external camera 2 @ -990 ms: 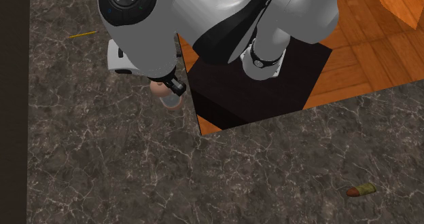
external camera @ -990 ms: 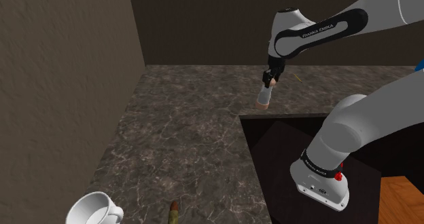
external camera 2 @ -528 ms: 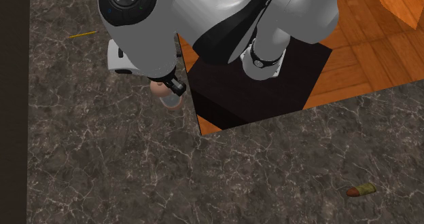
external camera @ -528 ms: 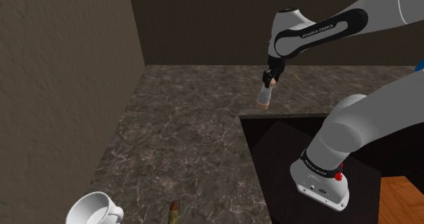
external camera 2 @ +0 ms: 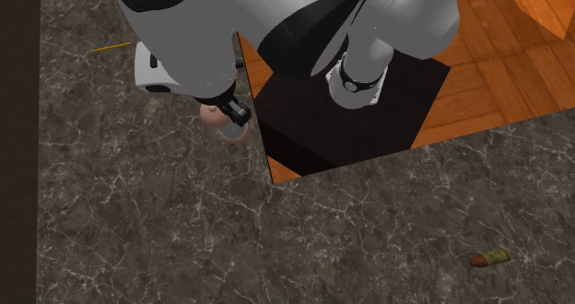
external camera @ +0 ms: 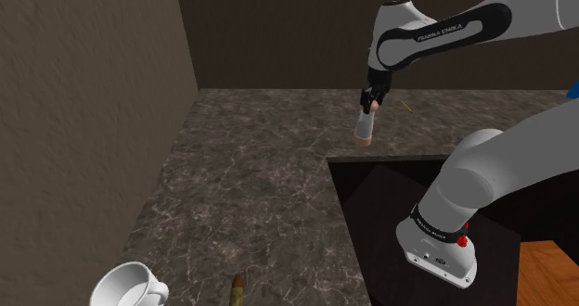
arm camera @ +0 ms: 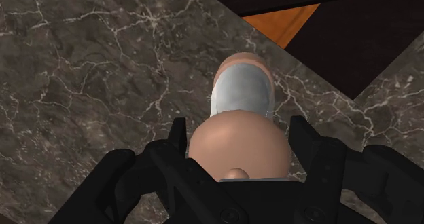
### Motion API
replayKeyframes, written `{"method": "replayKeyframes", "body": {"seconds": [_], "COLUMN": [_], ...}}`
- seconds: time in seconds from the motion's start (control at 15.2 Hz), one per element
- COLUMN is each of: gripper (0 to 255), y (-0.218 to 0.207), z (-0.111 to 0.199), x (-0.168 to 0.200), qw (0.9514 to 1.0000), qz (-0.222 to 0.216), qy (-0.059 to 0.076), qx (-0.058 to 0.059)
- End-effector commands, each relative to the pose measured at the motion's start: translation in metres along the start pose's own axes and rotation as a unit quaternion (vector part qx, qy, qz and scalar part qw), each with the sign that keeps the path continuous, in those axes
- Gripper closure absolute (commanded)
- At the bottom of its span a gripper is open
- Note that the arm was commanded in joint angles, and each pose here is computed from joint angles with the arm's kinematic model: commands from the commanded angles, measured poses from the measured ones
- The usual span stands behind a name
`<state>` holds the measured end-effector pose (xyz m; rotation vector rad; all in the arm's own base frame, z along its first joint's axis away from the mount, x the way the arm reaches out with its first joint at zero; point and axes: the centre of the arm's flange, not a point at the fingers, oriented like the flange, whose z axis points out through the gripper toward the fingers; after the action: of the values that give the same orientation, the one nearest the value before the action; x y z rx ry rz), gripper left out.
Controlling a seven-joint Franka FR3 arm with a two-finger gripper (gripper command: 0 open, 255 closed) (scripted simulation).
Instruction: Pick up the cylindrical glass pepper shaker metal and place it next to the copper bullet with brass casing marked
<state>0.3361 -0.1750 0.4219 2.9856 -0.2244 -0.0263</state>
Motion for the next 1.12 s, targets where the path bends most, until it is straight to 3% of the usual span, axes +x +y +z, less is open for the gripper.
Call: {"method": "replayKeyframes", "body": {"seconds": [0.0, 1.06], "gripper": [255, 255], "y": [0.002, 0.014], "z": [-0.009, -0.093], "x": [-0.001, -0.001], "qw": [1.0, 1.0], "qz": [0.0, 0.0], "qy": [0.0, 0.0], "qx": [0.0, 0.0]}}
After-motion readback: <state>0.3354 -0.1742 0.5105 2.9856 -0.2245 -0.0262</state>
